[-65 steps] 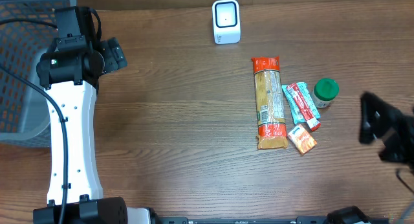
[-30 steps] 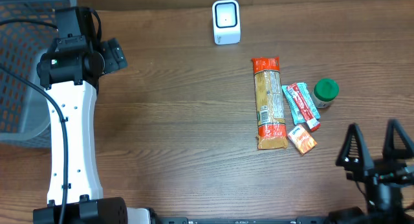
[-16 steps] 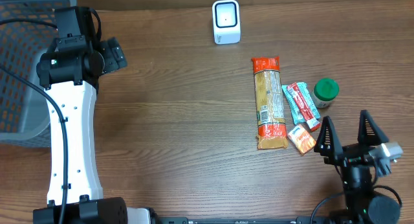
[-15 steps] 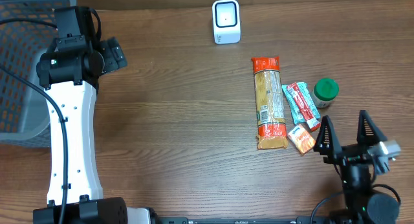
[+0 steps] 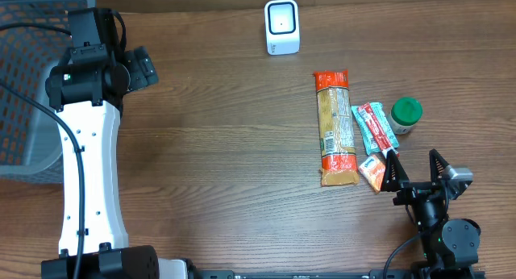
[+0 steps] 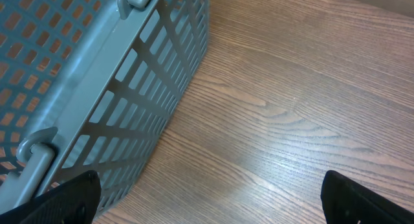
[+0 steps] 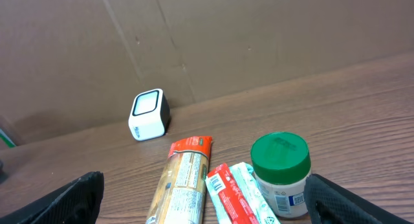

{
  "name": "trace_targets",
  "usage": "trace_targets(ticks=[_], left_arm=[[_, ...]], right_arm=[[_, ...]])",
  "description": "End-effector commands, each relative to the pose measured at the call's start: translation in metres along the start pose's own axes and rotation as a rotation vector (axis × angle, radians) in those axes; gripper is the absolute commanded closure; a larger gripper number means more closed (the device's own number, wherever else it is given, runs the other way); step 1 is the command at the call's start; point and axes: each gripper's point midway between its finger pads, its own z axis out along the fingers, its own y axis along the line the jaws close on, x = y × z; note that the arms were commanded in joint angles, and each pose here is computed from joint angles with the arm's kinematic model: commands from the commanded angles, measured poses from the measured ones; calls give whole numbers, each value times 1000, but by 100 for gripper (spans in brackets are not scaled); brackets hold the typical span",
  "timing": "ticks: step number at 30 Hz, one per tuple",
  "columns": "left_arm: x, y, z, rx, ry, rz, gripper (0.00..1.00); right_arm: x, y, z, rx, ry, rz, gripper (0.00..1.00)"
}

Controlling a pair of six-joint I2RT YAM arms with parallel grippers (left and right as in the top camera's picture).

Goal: Scan the item barcode

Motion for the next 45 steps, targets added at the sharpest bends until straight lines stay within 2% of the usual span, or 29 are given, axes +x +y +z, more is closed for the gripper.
trace_targets(ticks=[1,8,14,19,45], left_arm=[[-7,3,-9,-6,-32,0,0],[-7,3,-9,-6,-32,0,0],[-7,3,-9,-6,-32,0,0],[-7,3,-9,-6,-32,0,0],[-7,3,-9,-6,-31,0,0]], right_arm=[[1,-1,0,-1,-8,-4,0],[0,-4,0,10,-11,-26,0],[0,2,0,-41,-4,-225,0],[1,3,0,-50,-4,-296,0],[1,3,0,-49,-4,-268,0]])
